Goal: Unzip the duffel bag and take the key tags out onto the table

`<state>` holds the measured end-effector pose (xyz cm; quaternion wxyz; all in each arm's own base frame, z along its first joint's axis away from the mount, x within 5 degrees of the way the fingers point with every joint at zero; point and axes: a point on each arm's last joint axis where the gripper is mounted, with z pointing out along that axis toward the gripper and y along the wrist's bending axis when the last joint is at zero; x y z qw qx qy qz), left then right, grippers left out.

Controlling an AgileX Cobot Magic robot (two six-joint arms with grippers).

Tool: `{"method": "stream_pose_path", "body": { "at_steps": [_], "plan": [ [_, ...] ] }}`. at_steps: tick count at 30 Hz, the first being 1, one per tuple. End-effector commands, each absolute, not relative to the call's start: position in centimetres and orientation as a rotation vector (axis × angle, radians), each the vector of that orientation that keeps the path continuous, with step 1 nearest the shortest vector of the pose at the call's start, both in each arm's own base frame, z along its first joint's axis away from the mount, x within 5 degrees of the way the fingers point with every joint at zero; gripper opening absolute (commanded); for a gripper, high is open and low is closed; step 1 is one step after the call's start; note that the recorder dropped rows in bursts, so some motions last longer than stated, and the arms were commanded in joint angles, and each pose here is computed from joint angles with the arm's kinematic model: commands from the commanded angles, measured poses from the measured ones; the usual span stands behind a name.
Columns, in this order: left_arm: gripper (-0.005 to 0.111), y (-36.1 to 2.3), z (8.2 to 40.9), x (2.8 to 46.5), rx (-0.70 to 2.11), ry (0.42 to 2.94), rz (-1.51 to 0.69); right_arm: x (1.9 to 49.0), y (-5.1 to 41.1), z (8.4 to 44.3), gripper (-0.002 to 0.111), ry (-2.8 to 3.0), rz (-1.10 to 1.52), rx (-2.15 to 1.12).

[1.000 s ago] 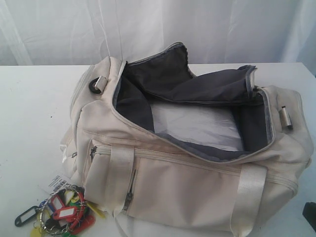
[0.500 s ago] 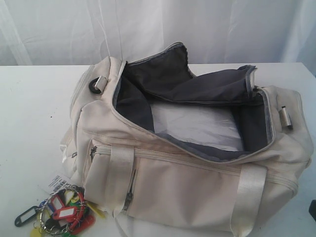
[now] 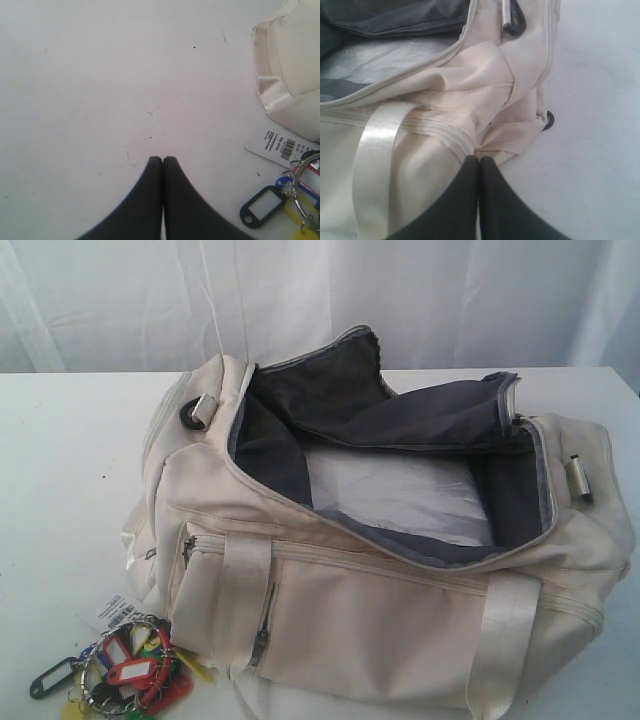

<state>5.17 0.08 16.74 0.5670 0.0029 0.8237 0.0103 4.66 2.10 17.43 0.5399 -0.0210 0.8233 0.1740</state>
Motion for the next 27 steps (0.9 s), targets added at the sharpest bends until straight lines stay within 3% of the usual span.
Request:
{"method": "stream_pose_path", "body": {
  "at_steps": [1, 12, 27],
  "plan": [
    [0.000, 0.0, 16.6, 5.2, 0.002, 1.932, 0.010, 4.8, 2.0, 17.6, 0.000, 1.919, 0.406, -0.036],
    [0.000, 0.0, 16.6, 5.2, 0.002, 1.932, 0.010, 5.3, 1.0, 18.4, 0.000, 1.806, 0.150, -0.153],
    [0.000, 0.0, 16.6, 5.2, 0.002, 1.932, 0.010, 5.3, 0.9, 18.4, 0.000, 1.802, 0.114, -0.176]
  ]
}}
